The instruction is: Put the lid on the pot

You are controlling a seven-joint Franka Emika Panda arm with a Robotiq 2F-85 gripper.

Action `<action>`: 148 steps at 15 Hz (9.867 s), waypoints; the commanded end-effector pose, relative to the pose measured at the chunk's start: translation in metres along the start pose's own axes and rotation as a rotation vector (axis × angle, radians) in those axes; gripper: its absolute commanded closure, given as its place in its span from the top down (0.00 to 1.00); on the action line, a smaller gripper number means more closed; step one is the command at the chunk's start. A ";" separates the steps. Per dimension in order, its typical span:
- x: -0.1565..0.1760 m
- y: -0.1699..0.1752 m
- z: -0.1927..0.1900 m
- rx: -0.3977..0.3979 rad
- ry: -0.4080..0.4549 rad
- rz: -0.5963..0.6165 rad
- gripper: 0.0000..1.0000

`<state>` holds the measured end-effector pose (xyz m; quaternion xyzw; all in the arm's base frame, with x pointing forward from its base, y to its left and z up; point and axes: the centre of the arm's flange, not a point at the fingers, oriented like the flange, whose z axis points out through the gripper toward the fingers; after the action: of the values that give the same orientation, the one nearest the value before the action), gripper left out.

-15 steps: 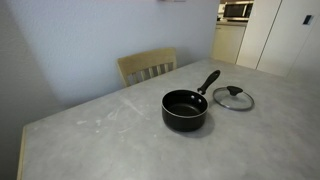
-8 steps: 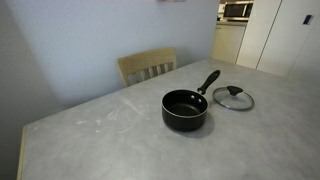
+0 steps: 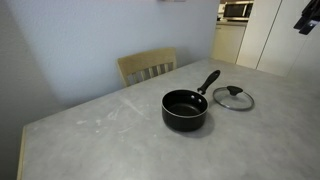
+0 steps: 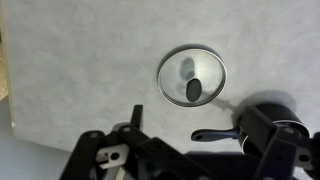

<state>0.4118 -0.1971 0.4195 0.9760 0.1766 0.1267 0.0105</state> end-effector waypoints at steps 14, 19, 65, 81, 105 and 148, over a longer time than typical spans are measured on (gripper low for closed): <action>0.027 -0.060 0.063 -0.002 -0.017 -0.187 1.00; 0.049 -0.060 0.083 0.027 -0.117 -0.268 1.00; 0.115 -0.016 0.197 0.127 -0.265 -0.356 1.00; 0.126 -0.041 0.274 0.122 -0.348 -0.172 1.00; 0.127 -0.025 0.244 0.092 -0.350 -0.126 0.15; 0.297 -0.247 0.199 0.007 -0.327 -0.105 0.15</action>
<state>0.6337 0.1479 0.2929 0.9731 0.2226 -0.0483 0.0336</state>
